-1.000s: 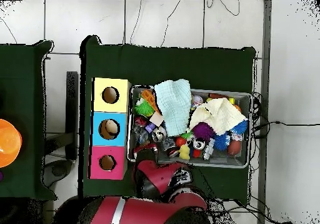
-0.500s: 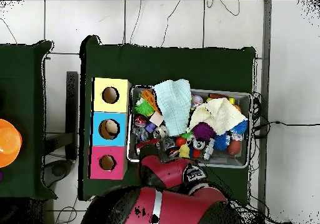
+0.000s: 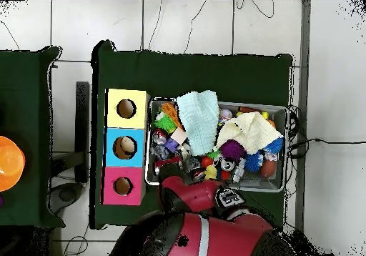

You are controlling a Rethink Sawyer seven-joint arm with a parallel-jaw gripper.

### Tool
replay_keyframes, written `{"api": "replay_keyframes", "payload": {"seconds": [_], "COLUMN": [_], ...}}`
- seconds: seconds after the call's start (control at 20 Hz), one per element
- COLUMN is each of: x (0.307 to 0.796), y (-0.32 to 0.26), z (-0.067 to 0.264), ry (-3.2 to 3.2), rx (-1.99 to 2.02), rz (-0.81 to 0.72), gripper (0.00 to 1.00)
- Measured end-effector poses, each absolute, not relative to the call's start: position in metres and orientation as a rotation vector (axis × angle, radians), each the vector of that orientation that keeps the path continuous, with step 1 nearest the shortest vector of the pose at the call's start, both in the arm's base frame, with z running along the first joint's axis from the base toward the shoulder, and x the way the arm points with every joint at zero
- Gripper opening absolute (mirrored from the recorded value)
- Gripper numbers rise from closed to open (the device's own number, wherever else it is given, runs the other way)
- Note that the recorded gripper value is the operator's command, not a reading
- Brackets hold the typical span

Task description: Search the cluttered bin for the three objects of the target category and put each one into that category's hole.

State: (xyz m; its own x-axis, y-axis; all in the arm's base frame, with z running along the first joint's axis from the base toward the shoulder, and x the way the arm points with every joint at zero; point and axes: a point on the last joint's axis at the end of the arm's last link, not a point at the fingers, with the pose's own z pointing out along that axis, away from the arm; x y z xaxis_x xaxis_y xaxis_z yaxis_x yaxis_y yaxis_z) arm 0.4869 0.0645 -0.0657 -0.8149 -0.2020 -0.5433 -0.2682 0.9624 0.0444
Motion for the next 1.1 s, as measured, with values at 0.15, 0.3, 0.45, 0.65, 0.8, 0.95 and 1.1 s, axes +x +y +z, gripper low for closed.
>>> {"api": "replay_keyframes", "payload": {"seconds": [0.15, 0.3, 0.45, 0.65, 0.8, 0.95, 1.1], "x": [0.487, 0.482, 0.476, 0.469, 0.465, 0.466, 0.466], "y": [0.068, 0.069, 0.072, 0.075, 0.078, 0.081, 0.083], "z": [-0.061, -0.053, -0.045, -0.035, -0.028, -0.024, -0.024], "ry": [2.548, 2.551, 2.556, 2.56, 2.557, 2.547, 2.535], "rx": [-0.333, -0.335, -0.338, -0.344, -0.349, -0.356, -0.359], "rz": [0.166, 0.17, 0.174, 0.177, 0.175, 0.172, 0.176], "gripper": [1.0, 1.0, 1.0, 1.0, 1.0, 0.0, 0.0]}}
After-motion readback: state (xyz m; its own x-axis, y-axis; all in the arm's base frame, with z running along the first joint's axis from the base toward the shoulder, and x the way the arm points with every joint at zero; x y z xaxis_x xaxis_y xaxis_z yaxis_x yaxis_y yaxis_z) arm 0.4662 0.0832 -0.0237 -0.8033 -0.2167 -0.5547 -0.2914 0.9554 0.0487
